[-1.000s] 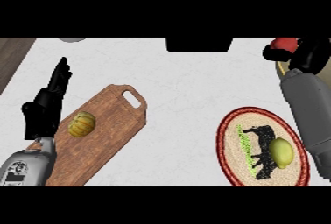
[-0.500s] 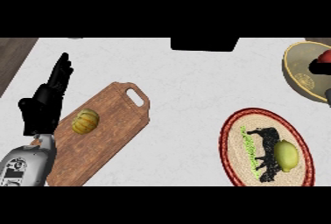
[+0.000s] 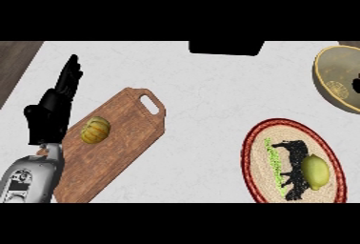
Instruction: Pick the bell pepper from the placemat and place it in the bowl
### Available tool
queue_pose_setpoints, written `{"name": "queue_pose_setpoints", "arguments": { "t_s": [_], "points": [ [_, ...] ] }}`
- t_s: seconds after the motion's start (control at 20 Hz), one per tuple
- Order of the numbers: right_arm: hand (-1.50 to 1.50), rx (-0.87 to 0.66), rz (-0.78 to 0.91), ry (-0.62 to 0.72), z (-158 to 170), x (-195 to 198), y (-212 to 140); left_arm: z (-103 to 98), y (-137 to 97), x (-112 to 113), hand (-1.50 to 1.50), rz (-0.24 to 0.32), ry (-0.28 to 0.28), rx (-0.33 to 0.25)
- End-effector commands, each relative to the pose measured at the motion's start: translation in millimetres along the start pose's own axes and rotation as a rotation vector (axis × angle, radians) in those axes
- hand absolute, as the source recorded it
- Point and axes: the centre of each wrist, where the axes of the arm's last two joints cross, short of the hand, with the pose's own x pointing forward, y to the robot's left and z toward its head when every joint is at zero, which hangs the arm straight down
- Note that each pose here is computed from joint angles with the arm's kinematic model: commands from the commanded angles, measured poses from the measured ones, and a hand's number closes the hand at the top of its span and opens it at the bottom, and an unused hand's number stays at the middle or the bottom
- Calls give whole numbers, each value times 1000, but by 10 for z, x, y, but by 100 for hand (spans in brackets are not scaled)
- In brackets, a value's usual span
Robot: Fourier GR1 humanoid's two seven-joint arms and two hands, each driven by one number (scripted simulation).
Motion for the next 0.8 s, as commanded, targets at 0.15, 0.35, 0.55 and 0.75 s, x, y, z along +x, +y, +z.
{"name": "queue_pose_setpoints", "arguments": {
  "t_s": [0.15, 0.35, 0.55, 0.75],
  "points": [
    [-150, 108, -183, -22, 39, -80, 40, -1, -35, -50, 0, 5, -1, -14],
    [-150, 42, -283, -71, -28, -97, -39, -62, -96, 6, 0, -2, -15, 5],
    [-150, -5, -380, -68, -140, -372, -212, -11, 65, -6, 0, 2, 2, 23],
    [-150, 32, -464, -24, -110, -491, -191, -9, 95, -79, 0, -12, 35, 25]
  ]
}}
